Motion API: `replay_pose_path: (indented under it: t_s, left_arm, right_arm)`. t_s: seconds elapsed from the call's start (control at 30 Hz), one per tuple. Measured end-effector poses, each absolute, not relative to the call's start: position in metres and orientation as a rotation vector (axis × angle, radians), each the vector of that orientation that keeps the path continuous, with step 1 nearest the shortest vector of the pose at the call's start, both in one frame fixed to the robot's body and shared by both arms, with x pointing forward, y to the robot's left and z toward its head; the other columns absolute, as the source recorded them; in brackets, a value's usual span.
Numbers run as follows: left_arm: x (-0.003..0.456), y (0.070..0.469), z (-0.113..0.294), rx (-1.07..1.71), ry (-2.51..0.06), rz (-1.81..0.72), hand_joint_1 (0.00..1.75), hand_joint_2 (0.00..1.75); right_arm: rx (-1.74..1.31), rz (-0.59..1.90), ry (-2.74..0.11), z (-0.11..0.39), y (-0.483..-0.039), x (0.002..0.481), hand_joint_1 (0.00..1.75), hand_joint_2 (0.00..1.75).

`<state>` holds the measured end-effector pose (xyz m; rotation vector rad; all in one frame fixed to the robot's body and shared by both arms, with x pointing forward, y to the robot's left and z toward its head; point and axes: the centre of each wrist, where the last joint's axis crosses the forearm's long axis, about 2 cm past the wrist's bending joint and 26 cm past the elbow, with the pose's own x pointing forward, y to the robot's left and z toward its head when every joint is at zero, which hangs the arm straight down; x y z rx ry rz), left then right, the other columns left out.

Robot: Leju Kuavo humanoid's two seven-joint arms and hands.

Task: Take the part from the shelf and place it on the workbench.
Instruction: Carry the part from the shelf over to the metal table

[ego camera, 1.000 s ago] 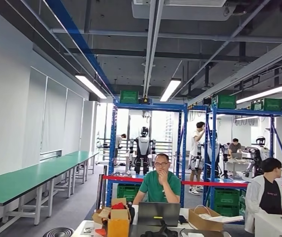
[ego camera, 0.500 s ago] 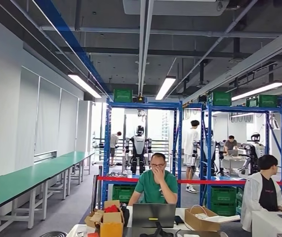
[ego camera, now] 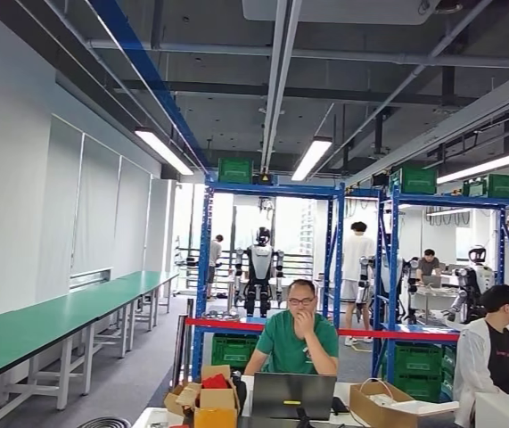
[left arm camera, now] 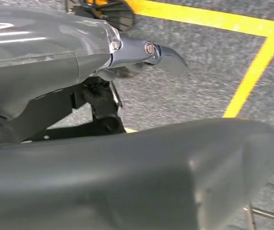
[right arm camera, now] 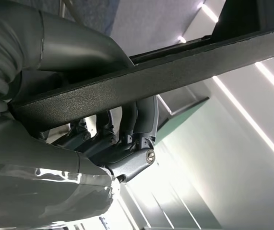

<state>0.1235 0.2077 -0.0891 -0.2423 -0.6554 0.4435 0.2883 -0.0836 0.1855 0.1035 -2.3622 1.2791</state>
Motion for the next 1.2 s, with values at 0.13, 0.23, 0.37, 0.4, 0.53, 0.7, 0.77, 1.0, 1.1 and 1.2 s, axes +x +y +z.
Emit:
replay_pose_path:
  t_s: [0.13,0.23,0.37,0.4,0.53,0.7,0.77,1.0,1.1,1.2]
  left_arm:
    - [0.123,0.206,-0.089,-0.246,-0.652,0.437,0.0,1.75]
    - [0.125,0.206,-0.088,-0.247,-0.655,0.432,0.0,1.75]
    - [0.125,0.208,-0.089,-0.245,-0.652,0.428,0.0,1.75]
    - [0.123,0.208,-0.089,-0.244,-0.649,0.428,0.0,1.75]
    - [0.122,0.208,-0.089,-0.243,-0.645,0.425,0.0,1.75]
    - [0.121,0.208,-0.09,-0.244,-0.638,0.422,0.0,1.75]
    - [0.123,0.208,-0.089,-0.245,-0.643,0.421,0.0,1.75]
    - [0.122,0.208,-0.089,-0.245,-0.642,0.418,0.0,1.75]
    - [0.123,0.207,-0.089,-0.249,-0.643,0.417,0.0,1.75]
    - [0.123,0.206,-0.089,-0.252,-0.642,0.416,0.0,1.75]
  right_arm:
    - [0.062,1.287,-2.373,0.191,-0.088,0.294,1.75,1.75]
    - [0.034,1.292,-2.38,0.196,-0.09,0.298,1.75,1.75]
    - [0.004,1.295,-2.382,0.2,-0.093,0.303,1.75,1.75]
    - [-0.001,1.298,-2.378,0.2,-0.095,0.303,1.75,1.75]
    - [-0.028,1.306,-2.374,0.202,-0.099,0.307,1.75,1.75]
    - [-0.075,1.311,-2.374,0.206,-0.106,0.314,1.75,1.75]
    - [-0.096,1.314,-2.378,0.209,-0.109,0.318,1.75,1.75]
    - [-0.185,1.335,-2.355,0.21,-0.122,0.325,1.75,1.75]
    - [-0.218,1.327,-2.357,0.212,-0.127,0.327,1.75,1.75]
    - [-0.253,1.317,-2.353,0.213,-0.132,0.329,1.75,1.75]
